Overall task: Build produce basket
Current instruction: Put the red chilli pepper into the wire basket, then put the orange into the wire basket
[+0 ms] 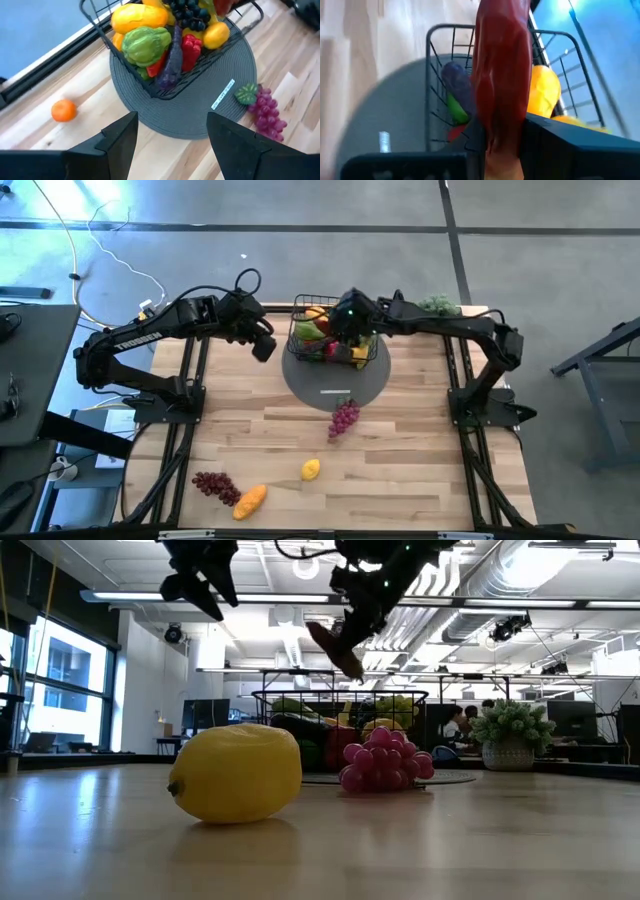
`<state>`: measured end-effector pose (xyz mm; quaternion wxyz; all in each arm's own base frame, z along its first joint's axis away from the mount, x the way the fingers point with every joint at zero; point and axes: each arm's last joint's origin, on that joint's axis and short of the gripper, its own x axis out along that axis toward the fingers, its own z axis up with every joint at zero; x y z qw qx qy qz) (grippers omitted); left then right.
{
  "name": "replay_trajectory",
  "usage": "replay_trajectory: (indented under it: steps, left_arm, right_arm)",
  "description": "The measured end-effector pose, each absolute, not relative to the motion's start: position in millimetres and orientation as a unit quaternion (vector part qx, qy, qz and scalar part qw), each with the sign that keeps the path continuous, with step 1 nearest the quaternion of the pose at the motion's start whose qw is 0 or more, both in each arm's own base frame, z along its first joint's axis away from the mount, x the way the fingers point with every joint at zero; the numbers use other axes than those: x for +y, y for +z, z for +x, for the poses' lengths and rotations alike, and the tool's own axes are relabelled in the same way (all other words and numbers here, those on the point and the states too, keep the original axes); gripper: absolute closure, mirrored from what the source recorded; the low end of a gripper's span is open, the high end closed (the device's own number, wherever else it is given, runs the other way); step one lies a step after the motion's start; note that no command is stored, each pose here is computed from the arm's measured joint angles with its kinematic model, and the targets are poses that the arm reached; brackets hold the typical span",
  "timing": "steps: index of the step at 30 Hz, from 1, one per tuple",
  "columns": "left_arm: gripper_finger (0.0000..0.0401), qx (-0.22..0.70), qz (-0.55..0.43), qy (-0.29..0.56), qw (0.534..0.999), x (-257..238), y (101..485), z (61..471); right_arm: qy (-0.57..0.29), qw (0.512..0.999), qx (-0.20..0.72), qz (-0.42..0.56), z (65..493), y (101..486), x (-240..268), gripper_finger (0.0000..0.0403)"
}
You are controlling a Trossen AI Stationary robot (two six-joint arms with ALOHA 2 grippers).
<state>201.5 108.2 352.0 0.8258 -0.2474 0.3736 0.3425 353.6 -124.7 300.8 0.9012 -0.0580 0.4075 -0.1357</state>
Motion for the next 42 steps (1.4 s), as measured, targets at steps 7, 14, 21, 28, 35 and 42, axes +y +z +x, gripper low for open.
replay_trajectory:
  steps: [7,14,21,28,35,42]
  left_arm:
    - [0.0174,0.356,-0.283,0.365,0.813,108,352,201]
    - [0.0174,0.342,-0.295,0.393,0.801,110,352,201]
    - [0.0174,0.342,-0.295,0.394,0.801,110,352,201]
    - [0.0174,0.343,-0.294,0.393,0.801,110,352,201]
    - [0.0173,0.341,-0.284,0.404,0.799,110,352,200]
    - [0.0148,0.34,-0.288,0.426,0.787,119,351,197]
  right_arm:
    - [-0.061,0.888,0.435,-0.134,365,274,-141,0.0357]
    - [-0.015,0.865,0.467,-0.184,377,245,-145,0.0349]
    - [-0.022,0.865,0.473,-0.168,379,239,-144,0.0328]
    - [-0.025,0.866,0.47,-0.169,380,239,-144,0.0248]
    - [-0.059,0.863,0.473,-0.169,382,255,-147,0.0194]
    - [-0.12,0.883,0.439,-0.112,381,285,-168,0.0191]
